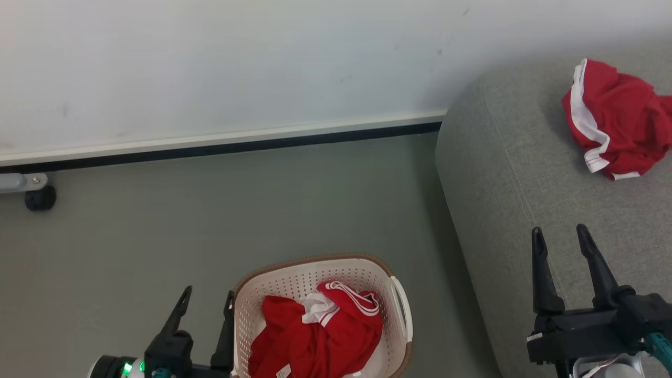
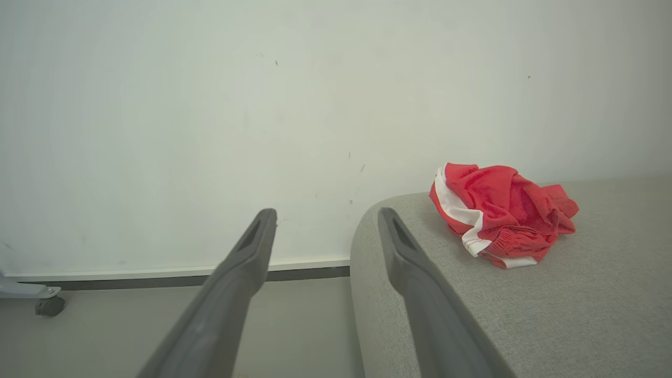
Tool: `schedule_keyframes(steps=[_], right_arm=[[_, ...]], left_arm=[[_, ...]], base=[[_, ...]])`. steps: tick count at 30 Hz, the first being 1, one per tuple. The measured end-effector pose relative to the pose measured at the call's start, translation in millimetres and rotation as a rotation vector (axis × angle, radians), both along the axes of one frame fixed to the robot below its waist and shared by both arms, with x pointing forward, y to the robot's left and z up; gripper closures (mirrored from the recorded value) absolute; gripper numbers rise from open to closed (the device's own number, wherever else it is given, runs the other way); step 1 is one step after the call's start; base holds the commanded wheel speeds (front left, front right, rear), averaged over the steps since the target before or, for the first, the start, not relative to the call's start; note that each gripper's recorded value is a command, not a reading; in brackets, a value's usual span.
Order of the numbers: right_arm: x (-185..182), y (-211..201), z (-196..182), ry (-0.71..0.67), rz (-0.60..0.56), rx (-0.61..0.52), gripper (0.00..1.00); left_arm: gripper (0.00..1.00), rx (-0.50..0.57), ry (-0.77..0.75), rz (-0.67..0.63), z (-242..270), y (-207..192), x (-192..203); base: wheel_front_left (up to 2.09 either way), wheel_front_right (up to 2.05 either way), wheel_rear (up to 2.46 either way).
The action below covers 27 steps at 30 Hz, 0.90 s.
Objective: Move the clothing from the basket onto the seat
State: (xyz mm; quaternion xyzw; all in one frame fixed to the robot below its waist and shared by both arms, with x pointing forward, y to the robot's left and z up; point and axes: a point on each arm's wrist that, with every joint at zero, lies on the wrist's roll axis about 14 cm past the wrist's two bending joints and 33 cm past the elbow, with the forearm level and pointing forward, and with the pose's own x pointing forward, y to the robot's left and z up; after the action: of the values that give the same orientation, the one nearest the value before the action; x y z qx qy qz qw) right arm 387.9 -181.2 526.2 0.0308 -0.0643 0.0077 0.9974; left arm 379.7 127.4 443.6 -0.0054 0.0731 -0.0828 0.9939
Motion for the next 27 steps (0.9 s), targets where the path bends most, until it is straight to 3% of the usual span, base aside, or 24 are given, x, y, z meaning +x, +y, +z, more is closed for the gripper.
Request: schedule_keyframes(steps=[17, 27], right_arm=[[51.7, -27.0, -5.2, 0.002, -0.064, -0.037, 0.0], [78.6, -24.3, -10.9, -0.007, -0.054, -0.042, 0.0]], left_arm=[[0.0, 0.072, 0.298, -0.331, -91.3, -100.4, 33.7], [0.0, 0.124, 0.471, -0.426, -149.9, -121.8, 35.4]], base=[[0.0, 0.0, 0.0], [0.0, 0.0, 0.0]])
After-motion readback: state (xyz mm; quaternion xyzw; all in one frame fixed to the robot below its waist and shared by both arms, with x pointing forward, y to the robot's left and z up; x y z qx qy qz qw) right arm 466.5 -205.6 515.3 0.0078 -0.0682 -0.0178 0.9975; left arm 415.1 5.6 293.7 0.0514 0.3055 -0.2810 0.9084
